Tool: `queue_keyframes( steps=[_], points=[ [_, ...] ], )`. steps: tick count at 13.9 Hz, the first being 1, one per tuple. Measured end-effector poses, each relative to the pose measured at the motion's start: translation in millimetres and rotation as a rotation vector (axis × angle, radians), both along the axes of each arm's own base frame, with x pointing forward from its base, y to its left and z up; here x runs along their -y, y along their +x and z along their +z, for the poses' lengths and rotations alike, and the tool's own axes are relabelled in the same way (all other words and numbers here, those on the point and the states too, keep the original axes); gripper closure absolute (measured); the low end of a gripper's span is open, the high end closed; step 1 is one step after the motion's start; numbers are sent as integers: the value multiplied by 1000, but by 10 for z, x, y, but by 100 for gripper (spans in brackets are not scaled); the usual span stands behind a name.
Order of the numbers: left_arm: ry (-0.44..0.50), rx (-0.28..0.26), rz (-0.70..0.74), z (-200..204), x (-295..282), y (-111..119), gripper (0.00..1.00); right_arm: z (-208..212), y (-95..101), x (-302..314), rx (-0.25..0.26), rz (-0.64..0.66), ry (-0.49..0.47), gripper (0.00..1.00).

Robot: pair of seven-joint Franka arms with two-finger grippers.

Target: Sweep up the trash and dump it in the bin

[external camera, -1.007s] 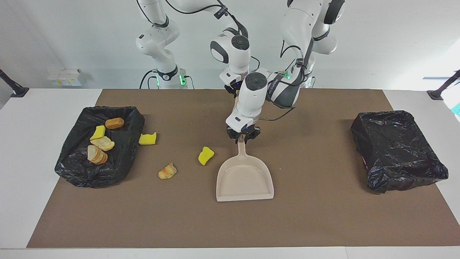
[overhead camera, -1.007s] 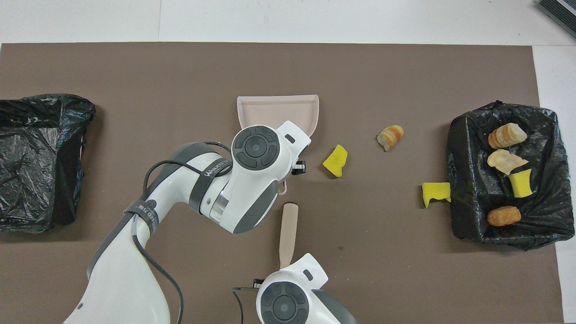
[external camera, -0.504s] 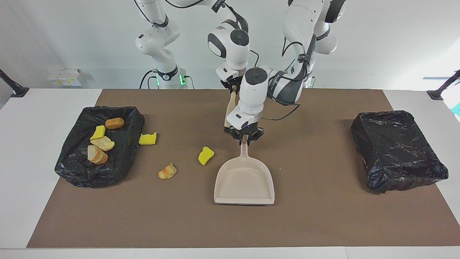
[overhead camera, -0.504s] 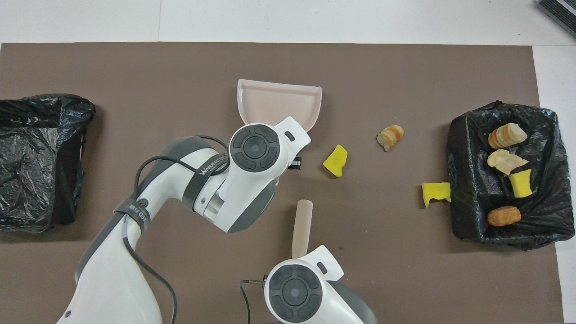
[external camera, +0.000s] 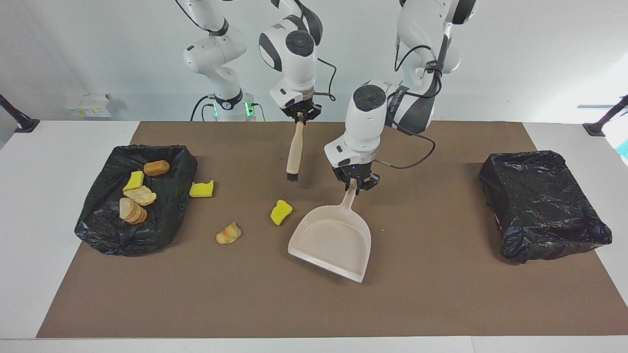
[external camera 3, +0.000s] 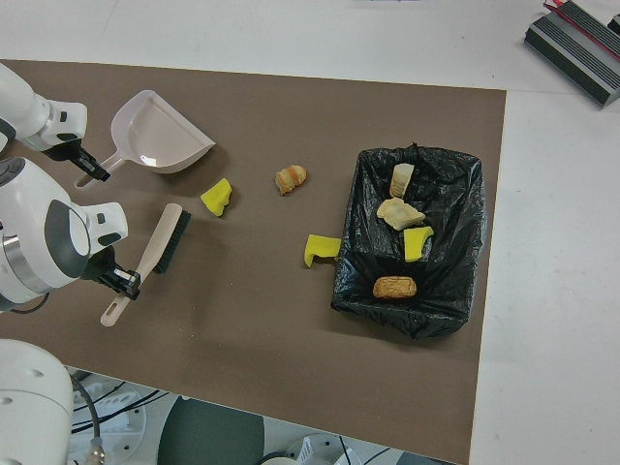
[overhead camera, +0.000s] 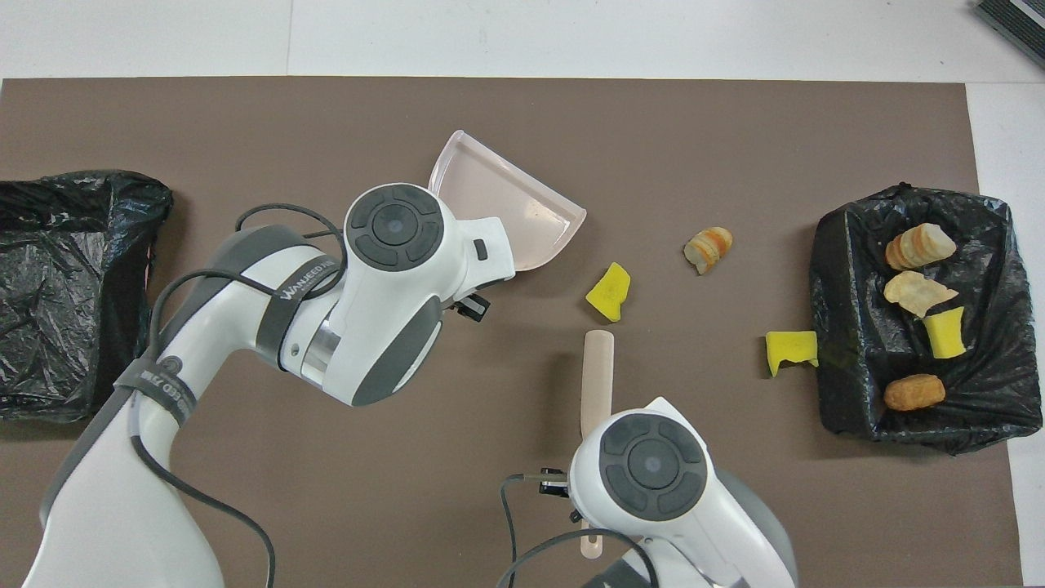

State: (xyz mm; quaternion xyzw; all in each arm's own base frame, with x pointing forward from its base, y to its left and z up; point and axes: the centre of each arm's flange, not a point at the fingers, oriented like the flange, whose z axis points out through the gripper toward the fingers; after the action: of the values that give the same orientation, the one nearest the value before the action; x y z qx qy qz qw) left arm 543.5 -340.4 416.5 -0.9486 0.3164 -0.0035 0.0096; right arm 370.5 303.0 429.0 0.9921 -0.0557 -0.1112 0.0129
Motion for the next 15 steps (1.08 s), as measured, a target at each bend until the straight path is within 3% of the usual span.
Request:
queue_keyframes(
  steps=[4,7,11,15],
  points=[
    [25,-54,-212,177,-745,242,69,-97,383,482,-2,94,8,74],
    [26,-88,-406,349,-1271,286,69,-183,574,826,14,116,-98,74],
    [25,-178,-593,176,-1524,-60,69,-237,717,1414,-27,-13,-244,74],
    [27,-149,-626,-107,-1452,-402,69,-330,755,1966,-87,-149,-318,74]
  ],
)
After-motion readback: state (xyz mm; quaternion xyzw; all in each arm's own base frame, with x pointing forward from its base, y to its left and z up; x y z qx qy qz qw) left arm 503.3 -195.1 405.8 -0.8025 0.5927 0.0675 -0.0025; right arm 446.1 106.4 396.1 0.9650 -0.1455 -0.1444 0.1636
